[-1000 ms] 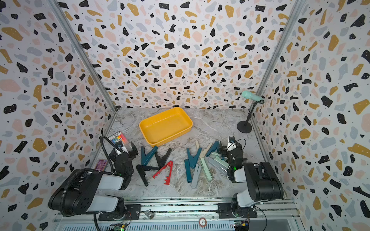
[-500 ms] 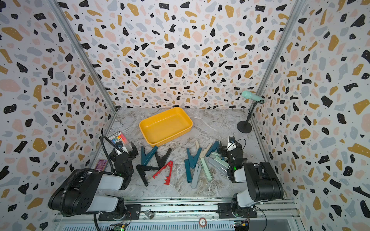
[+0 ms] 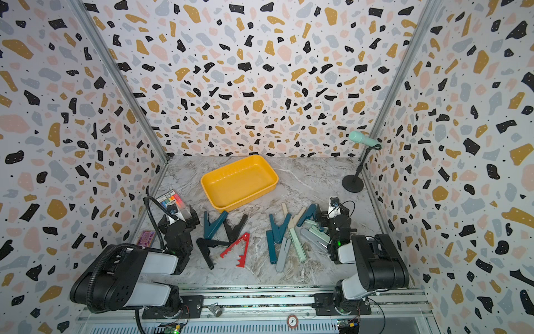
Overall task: Put the pruning pliers into the storage box
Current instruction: Move the storage box.
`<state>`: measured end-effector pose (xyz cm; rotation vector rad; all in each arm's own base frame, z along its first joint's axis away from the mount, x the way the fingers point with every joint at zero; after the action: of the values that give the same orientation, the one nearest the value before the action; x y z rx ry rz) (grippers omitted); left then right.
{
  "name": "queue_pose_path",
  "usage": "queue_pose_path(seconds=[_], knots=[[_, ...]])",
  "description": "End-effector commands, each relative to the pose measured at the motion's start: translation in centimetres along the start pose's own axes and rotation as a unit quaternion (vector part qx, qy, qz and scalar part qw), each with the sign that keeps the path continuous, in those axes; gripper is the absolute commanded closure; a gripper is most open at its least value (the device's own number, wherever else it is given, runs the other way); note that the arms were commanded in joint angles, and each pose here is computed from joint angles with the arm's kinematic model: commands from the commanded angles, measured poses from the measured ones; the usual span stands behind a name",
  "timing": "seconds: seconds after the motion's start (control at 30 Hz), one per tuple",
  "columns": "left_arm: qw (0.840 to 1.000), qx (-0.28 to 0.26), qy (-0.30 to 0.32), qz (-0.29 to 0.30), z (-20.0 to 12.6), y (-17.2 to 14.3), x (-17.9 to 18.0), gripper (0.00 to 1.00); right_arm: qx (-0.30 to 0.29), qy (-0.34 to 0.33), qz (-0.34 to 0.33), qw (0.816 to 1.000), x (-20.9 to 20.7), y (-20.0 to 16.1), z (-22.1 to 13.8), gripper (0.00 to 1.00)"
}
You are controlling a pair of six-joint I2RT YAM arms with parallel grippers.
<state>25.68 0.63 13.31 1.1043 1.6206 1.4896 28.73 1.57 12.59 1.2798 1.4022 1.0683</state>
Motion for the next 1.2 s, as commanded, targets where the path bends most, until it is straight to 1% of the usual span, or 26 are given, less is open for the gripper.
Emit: queue_pose_path(seconds=[0.0, 0.57, 0.63, 0.7, 0.73, 0.83, 0.87, 0.93, 1.03, 1.1, 1.17], knots=[[1.0, -0.024, -0.002, -0.012, 0.2, 1.2, -0.1, 0.01, -0.017, -0.003, 0.003, 1.0, 0.0, 0.9, 0.2, 0.01], [1.0, -0.026, -0.003, -0.016, 0.2, 1.4, 0.0, 0.01, -0.02, -0.002, 0.005, 1.0, -0.1, 0.9, 0.1, 0.0], [0.999, -0.032, 0.021, -0.026, 0.5, 2.6, 0.2, 0.0, -0.021, -0.009, 0.008, 1.0, -0.2, 1.1, 0.1, 0.02], [0.999, -0.003, 0.029, -0.016, 0.9, 4.5, 0.0, 0.01, -0.006, -0.019, 0.011, 1.0, -0.4, 1.9, 0.5, 0.03], [0.999, -0.005, 0.034, -0.028, 0.9, 5.7, 0.1, 0.0, 0.006, -0.019, 0.015, 1.0, -0.5, 2.4, 0.8, 0.03], [0.996, -0.029, 0.0, -0.087, 0.3, 8.5, -0.1, 0.0, 0.052, -0.01, 0.039, 0.998, -0.5, 3.6, 1.4, 0.03], [0.994, -0.026, -0.007, -0.103, 0.4, 9.0, -0.4, 0.0, 0.06, -0.004, 0.045, 0.997, -0.4, 3.7, 1.4, 0.03], [0.994, 0.001, -0.016, -0.106, 1.1, 9.3, -1.1, 0.01, 0.076, -0.004, 0.064, 0.995, -0.4, 3.8, 1.4, 0.03], [0.993, 0.051, -0.041, -0.101, 2.6, 9.2, -2.8, 0.01, 0.093, -0.007, 0.067, 0.993, -0.4, 3.8, 1.2, 0.04], [0.989, 0.089, -0.064, -0.096, 3.7, 8.9, -4.3, 0.0, 0.101, -0.002, 0.065, 0.993, -0.3, 3.8, 0.9, 0.04], [0.985, 0.134, -0.075, -0.085, 5.1, 8.6, -5.8, 0.0, 0.102, -0.003, 0.062, 0.993, -0.4, 3.8, 0.5, 0.04]])
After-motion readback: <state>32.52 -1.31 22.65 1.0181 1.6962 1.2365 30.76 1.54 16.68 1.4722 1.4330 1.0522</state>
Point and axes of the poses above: each gripper's point midway between its finger pads, its own z axis out along the fingers, its own x axis along the line the jaws close on, y = z × x, the point moved 8 cm from there along -z, back along the fingers
